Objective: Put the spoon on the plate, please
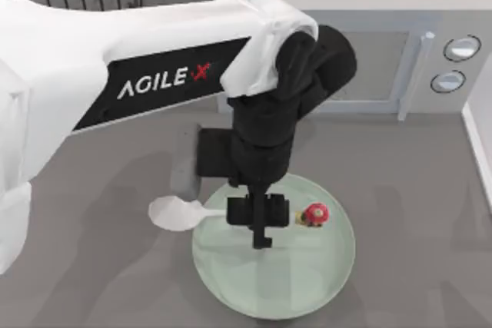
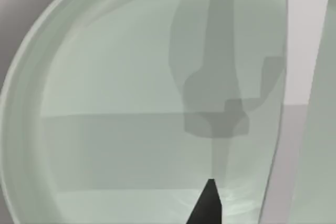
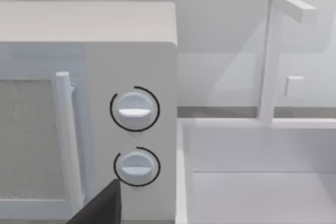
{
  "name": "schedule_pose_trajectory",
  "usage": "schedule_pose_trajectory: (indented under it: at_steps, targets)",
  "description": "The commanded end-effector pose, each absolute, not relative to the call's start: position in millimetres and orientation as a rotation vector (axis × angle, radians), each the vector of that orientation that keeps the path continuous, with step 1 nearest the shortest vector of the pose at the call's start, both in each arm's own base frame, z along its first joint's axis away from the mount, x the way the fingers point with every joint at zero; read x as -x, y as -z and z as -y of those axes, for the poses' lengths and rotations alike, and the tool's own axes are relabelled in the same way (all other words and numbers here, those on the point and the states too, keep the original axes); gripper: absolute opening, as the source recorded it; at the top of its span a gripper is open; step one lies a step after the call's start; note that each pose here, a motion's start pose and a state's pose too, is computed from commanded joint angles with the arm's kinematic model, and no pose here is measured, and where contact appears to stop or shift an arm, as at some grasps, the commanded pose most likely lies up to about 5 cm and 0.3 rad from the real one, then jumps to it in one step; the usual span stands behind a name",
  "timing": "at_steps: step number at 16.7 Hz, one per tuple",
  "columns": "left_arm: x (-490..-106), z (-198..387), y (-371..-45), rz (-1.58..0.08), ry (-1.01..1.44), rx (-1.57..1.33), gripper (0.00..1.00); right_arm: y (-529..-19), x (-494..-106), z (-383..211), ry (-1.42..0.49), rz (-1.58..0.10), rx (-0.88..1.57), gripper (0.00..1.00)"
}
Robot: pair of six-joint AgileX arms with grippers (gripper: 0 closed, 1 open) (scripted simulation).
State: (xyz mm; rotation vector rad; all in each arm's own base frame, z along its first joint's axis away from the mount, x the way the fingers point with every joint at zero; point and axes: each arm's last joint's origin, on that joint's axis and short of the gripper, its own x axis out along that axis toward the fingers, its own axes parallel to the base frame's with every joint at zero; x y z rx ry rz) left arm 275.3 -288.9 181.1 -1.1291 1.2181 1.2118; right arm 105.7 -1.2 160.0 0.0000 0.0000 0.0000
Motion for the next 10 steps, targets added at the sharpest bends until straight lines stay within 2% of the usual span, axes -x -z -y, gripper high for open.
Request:
schedule_pose_trajectory:
  at_steps: [10]
  targets:
    - [-266.3, 299.2, -183.5, -1.196, -1.221, 1.167, 0.0, -160.0, -105.7, 1.2, 0.0, 0.0, 0.0, 1.0]
